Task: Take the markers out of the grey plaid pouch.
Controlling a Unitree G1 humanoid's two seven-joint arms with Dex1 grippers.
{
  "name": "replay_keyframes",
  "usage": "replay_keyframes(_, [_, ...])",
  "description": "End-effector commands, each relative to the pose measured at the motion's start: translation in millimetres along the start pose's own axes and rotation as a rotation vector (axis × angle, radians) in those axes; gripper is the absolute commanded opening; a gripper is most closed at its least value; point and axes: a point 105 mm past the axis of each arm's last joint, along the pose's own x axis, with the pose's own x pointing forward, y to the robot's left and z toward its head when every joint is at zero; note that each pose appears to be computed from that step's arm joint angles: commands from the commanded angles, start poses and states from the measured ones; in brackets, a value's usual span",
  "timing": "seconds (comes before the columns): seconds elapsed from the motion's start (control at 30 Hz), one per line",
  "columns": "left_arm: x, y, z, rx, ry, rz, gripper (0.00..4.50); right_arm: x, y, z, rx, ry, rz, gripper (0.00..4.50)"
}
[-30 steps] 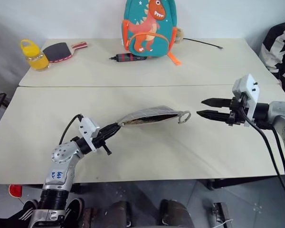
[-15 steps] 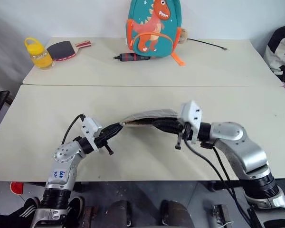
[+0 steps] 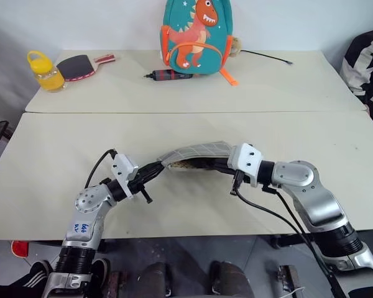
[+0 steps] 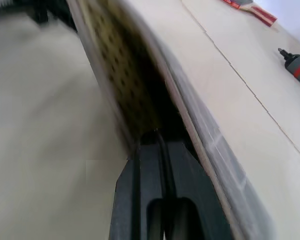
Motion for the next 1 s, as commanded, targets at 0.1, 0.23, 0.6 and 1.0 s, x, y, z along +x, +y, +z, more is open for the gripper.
replay_keyframes(0.1, [7.4, -5.8, 15.5, 0.028, -0.051, -0.024, 0.00, 2.0, -5.1, 2.3, -0.145, 0.022, 0.001, 0.94])
replay_keyframes(0.23, [8.8, -7.9, 15.0, 0.022, -0.051, -0.031, 0.00, 1.4, -7.7, 2.9, -0.160, 0.020, -0.001, 2.35])
replay_keyframes(0.6, [14.3, -14.7, 17.4, -0.012, -0.061, -0.061, 0.00, 0.5, -13.4, 5.9, -0.196, 0.023, -0.007, 4.03])
replay_keyframes(1.0, [21.8, -33.8, 17.4, -0.197, -0.029, -0.152, 0.00, -13.3, -25.4, 10.8, -0.353, 0.171, 0.149, 2.79])
